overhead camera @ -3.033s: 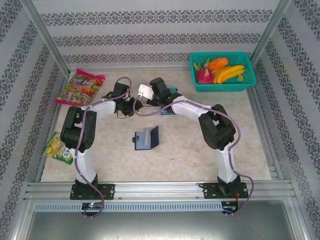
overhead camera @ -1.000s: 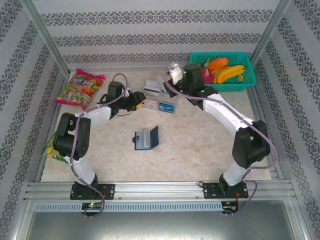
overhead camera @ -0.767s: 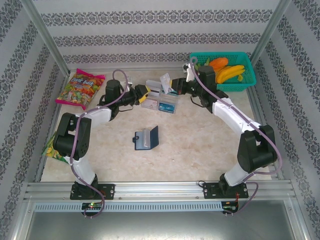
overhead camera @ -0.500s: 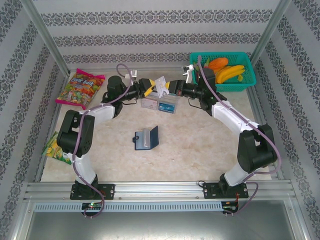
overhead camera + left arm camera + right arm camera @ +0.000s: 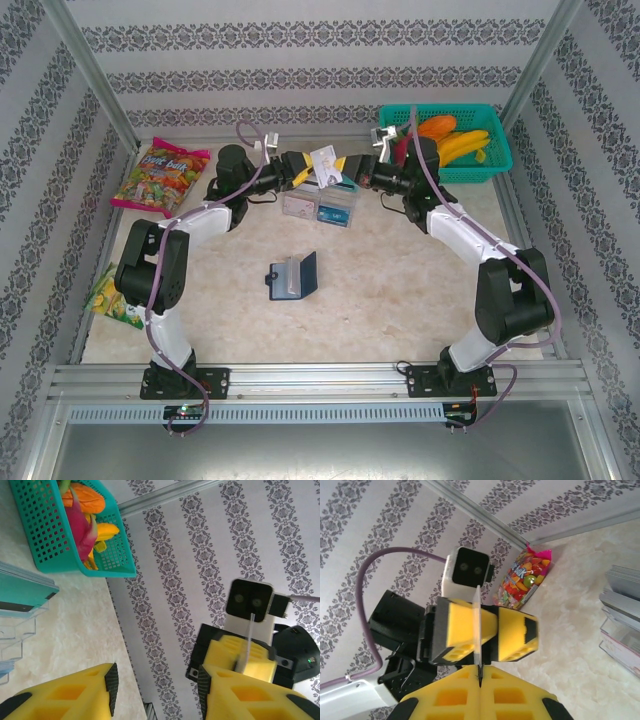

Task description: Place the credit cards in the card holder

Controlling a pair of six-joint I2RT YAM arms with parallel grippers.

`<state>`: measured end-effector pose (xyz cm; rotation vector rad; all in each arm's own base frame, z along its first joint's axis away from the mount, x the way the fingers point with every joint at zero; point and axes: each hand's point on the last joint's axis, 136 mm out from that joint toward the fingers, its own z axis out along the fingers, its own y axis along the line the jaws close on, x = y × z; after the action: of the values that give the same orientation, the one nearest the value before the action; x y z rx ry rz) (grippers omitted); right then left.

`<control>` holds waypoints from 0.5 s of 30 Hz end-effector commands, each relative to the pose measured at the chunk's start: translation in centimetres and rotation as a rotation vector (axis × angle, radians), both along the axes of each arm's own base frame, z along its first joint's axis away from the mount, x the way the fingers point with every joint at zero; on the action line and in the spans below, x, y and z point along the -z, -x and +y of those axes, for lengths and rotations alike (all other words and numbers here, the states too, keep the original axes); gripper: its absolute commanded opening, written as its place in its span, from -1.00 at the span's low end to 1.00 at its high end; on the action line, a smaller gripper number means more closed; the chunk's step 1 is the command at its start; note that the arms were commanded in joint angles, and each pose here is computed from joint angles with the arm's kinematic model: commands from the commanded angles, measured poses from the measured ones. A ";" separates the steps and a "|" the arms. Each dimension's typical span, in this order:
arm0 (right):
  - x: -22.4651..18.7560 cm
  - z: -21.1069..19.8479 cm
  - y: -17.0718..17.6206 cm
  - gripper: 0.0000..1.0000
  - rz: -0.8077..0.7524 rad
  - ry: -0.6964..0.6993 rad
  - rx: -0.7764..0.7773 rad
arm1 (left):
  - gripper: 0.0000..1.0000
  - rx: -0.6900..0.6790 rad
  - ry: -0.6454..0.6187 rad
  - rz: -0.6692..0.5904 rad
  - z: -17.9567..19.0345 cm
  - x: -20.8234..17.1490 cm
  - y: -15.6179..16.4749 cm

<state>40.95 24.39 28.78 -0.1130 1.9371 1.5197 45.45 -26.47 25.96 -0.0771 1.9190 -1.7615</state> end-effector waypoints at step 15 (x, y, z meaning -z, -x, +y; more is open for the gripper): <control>0.1 -2.5 -1.2 -0.95 0.000 -0.052 0.066 | -0.01 0.118 0.026 -0.088 -2.3 -3.4 2.4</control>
<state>41.83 22.93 28.43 -0.0495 1.9122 1.5214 44.67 -27.56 26.46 -0.0492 1.9308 -1.8045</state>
